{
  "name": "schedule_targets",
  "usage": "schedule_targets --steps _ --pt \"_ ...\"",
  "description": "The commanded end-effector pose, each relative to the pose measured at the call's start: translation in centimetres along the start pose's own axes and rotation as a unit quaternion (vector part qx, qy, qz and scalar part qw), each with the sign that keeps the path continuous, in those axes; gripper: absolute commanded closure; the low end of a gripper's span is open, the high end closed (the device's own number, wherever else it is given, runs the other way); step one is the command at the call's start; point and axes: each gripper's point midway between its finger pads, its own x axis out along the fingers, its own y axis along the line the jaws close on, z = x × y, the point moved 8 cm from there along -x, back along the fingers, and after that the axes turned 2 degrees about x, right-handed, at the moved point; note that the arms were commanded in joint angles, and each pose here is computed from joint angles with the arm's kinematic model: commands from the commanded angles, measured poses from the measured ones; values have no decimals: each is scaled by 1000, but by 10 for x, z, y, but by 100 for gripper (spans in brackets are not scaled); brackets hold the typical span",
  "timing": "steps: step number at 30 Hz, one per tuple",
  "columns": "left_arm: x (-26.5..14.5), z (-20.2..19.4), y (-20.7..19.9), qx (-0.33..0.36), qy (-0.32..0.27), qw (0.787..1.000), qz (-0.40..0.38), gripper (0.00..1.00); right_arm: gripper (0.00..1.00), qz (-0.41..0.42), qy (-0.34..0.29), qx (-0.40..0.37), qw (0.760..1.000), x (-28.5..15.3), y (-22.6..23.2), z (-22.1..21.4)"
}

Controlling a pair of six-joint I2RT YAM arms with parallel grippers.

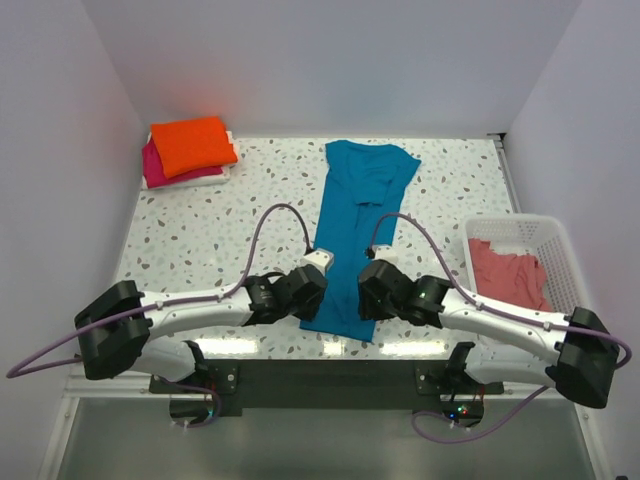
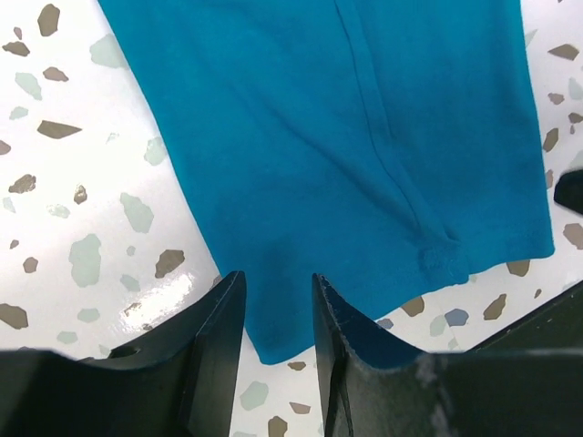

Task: Fold and stack the t-shirts
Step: Fold the tshirt

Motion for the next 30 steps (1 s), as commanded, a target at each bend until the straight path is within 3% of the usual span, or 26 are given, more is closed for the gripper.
schedule_targets --steps 1,21,26,30 --pt "-3 8 -1 18 -16 999 24 61 56 -21 -4 9 1000 2 4 -11" --pt "14 -18 -2 38 32 997 58 59 57 -35 35 -4 999 21 7 -48" --pt "15 -25 1 37 38 997 59 67 61 -41 40 1 998 25 3 -54" --pt "15 -27 1 34 41 997 55 78 72 -41 42 9 998 24 -2 -58"
